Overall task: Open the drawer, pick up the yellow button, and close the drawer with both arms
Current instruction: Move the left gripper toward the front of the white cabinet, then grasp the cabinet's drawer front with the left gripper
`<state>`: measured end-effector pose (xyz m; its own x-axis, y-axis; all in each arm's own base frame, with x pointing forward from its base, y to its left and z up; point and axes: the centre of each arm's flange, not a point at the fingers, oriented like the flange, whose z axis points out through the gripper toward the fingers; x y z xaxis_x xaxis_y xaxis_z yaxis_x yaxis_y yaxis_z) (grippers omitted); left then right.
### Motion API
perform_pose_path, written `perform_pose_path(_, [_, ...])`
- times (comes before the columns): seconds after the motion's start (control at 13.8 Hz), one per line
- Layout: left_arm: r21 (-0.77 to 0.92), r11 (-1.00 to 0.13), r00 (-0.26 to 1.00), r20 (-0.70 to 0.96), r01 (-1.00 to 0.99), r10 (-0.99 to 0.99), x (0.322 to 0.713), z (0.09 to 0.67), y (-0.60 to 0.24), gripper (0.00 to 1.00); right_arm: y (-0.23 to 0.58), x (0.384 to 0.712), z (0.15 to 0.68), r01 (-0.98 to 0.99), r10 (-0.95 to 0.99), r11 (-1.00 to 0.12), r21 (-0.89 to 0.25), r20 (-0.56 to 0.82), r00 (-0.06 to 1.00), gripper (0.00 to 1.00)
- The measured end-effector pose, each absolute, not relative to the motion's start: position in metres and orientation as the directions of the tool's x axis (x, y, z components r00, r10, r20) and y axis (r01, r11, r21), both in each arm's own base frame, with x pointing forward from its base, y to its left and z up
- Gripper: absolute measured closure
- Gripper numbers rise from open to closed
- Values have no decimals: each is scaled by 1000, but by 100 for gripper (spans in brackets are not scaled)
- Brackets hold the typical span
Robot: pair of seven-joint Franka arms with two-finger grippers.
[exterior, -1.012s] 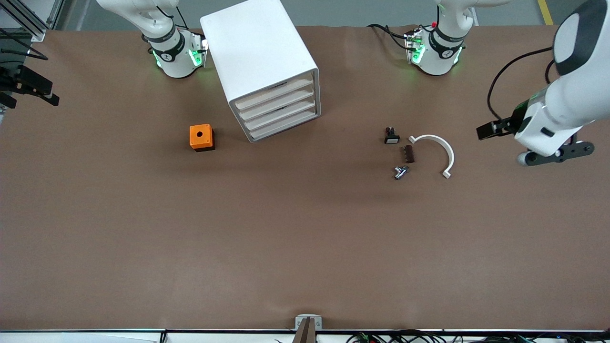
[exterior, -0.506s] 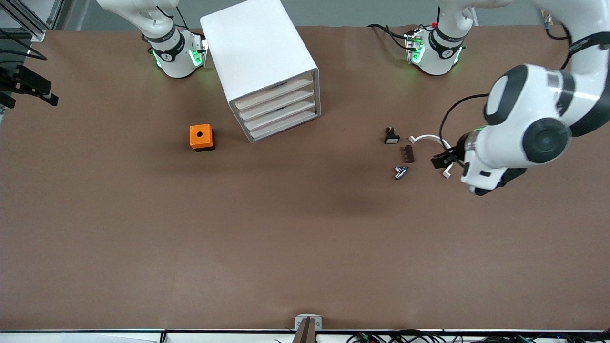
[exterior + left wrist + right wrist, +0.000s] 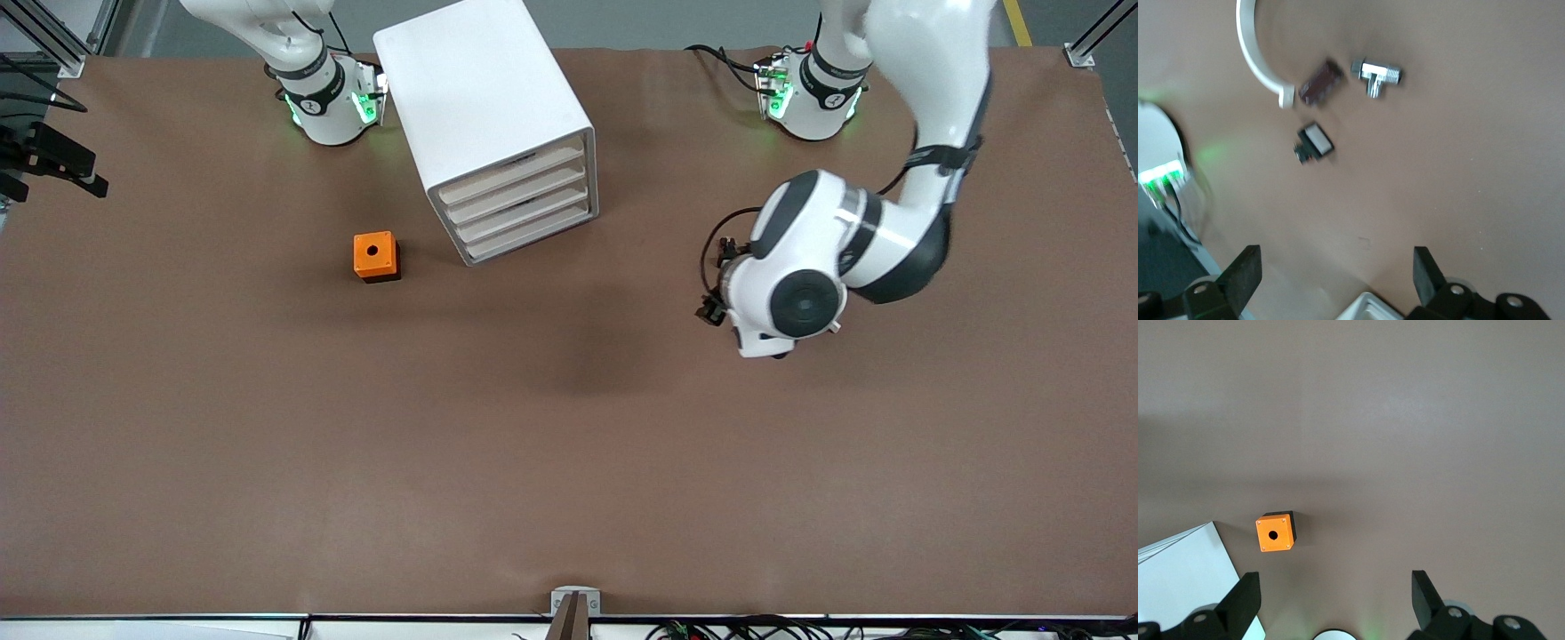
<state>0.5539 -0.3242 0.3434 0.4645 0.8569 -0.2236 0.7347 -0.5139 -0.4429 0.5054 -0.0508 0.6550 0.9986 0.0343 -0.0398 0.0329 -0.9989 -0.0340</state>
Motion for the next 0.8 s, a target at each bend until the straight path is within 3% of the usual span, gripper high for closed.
perform_pose_path(0.36, [-599,-212,158,-142,772,977,511,299,-400,0,-51,505,655,33,34,-999,-34,-40,999,0])
perform_pose_path(0.72, [-808,1,-228,-165,589,960,495,282,-427,3,-51,505,655,33,34,-999,-34,-41,999,0])
perform_pose_path(0.8, [-839,26,-281,-153,543,947,493,276,-432,7,-51,505,655,33,34,-999,-34,-41,999,0])
